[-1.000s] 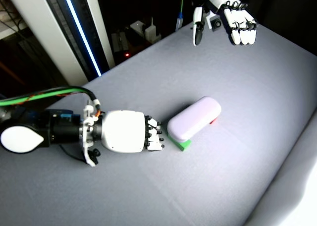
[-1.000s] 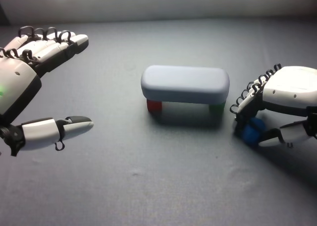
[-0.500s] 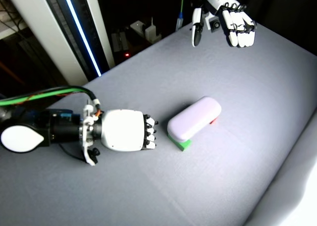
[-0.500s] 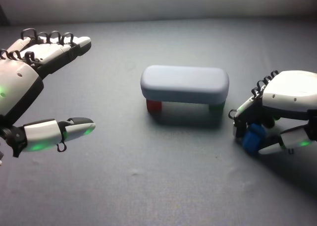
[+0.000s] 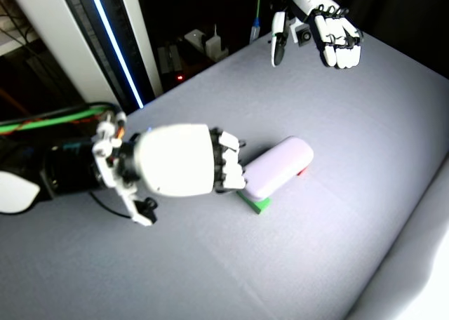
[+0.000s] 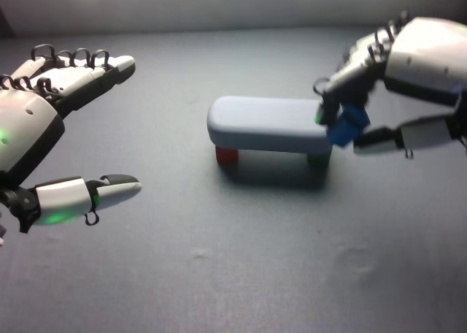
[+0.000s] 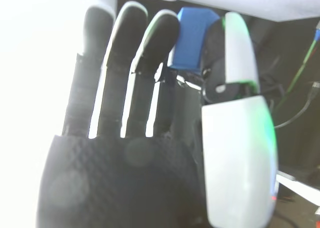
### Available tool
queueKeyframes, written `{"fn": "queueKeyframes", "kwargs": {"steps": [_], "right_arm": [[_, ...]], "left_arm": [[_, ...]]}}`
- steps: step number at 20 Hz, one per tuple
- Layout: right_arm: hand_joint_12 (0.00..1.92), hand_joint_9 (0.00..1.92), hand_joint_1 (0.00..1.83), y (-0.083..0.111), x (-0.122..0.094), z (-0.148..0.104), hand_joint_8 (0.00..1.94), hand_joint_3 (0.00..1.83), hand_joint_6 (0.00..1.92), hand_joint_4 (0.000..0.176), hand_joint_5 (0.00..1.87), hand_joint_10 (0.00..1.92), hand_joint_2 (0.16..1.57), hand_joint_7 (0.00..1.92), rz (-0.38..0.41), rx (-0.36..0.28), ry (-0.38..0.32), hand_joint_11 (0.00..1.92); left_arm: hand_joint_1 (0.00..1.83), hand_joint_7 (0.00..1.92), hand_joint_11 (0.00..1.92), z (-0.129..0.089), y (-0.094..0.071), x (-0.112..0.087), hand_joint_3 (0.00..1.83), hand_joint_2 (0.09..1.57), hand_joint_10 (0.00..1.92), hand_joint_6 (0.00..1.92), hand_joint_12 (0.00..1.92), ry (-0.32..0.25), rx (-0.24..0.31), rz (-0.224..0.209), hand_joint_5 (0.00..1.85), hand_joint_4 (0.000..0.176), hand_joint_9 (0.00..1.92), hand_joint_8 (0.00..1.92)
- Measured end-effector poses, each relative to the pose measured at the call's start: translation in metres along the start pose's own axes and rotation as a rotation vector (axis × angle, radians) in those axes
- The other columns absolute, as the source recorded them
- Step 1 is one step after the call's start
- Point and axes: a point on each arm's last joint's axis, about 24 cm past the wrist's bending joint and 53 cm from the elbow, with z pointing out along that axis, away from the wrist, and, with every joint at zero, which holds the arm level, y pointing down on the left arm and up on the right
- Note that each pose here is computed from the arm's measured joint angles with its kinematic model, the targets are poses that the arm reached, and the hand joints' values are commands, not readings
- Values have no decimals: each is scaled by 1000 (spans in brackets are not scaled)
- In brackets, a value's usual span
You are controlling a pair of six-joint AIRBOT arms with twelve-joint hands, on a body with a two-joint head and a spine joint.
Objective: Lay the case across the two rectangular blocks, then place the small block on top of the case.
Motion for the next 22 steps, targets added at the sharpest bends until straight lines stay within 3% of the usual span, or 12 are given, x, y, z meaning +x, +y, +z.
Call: {"fn": "queueKeyframes", "kwargs": {"steps": [1, 2, 3, 4, 6, 7, 10, 11, 15, 17, 20, 22], "right_arm": [[1406, 889, 1229, 1, -6, 3, 871, 0, 1072, 19, 967, 996, 1100, 1052, 0, -6, -16, 728], [1486, 892, 1241, 1, -18, 10, 766, 0, 1069, 0, 1017, 932, 1086, 1066, 2, -13, -51, 608], [1539, 909, 1232, 0, -21, 16, 829, 1, 1041, 10, 1007, 1013, 1088, 1056, -2, -10, -60, 675], [1532, 931, 1228, -5, -18, 25, 876, 2, 1064, 8, 945, 1066, 1099, 1074, -13, 5, -56, 736], [1609, 1003, 1255, -11, -9, 40, 987, 0, 855, 0, 997, 1257, 1084, 1096, -21, 24, -36, 881], [1467, 965, 1246, -13, -7, 45, 878, 0, 950, 0, 982, 1102, 1081, 1112, -31, 32, -25, 755], [1442, 1115, 1275, -16, -7, 63, 867, 0, 856, 0, 985, 1083, 1070, 1169, -62, 52, -14, 980], [1388, 1134, 1281, -16, -7, 67, 764, 0, 829, 0, 1009, 1005, 1054, 1219, -73, 55, -9, 967], [1332, 1085, 1265, -27, 5, 72, 615, 0, 938, 0, 999, 828, 1051, 1245, -93, 100, 28, 832], [1393, 1097, 1268, -33, 7, 74, 619, 0, 891, 0, 1023, 875, 1044, 1251, -99, 117, 36, 825], [1405, 1092, 1259, -39, 14, 76, 614, 2, 932, 0, 1021, 889, 1048, 1230, -108, 142, 55, 890], [1389, 1023, 1250, -40, 16, 77, 619, 1, 1040, 0, 1000, 840, 1065, 1180, -112, 147, 62, 776]], "left_arm": [[807, 283, 0, 0, 0, 0, 0, 974, 1, 0, 663, 0, 0, 0, 251, 40, 278, 0], [822, 293, 0, 0, 0, 0, 0, 971, 5, 2, 751, 0, -1, 0, 269, 22, 296, 2], [822, 293, 0, 0, 0, 0, 1, 974, 5, 1, 763, -1, -1, 0, 267, 27, 298, 1], [833, 291, 0, 0, 0, 0, 1, 974, 4, 1, 765, 0, 0, 2, 267, 24, 298, 0], [833, 289, 0, 0, 1, 0, 1, 974, 4, 0, 763, 0, -1, 1, 263, 10, 298, 0], [835, 278, 0, 0, 1, 0, 1, 976, 2, 0, 745, 2, -1, 2, 257, 8, 294, 0], [836, 282, 0, 1, 4, 0, 0, 974, 1, 6, 733, 5, -9, 2, 272, 13, 288, 2], [831, 287, 0, 1, 4, 1, 0, 970, 0, 9, 732, 8, -8, 3, 279, 21, 287, 4], [816, 275, 0, 2, 6, 7, 1, 973, 0, 3, 753, 22, -13, -5, 279, 0, 277, 0], [828, 257, 0, 2, 6, 7, 2, 982, 1, 2, 706, 22, -13, -8, 266, 16, 260, 1], [816, 269, 0, 2, 6, 7, 0, 974, 5, 1, 709, 23, -13, -13, 271, 15, 272, 4], [817, 273, 0, 2, 6, 7, 0, 973, 5, 1, 734, 22, -12, -13, 270, 23, 280, 3]]}}
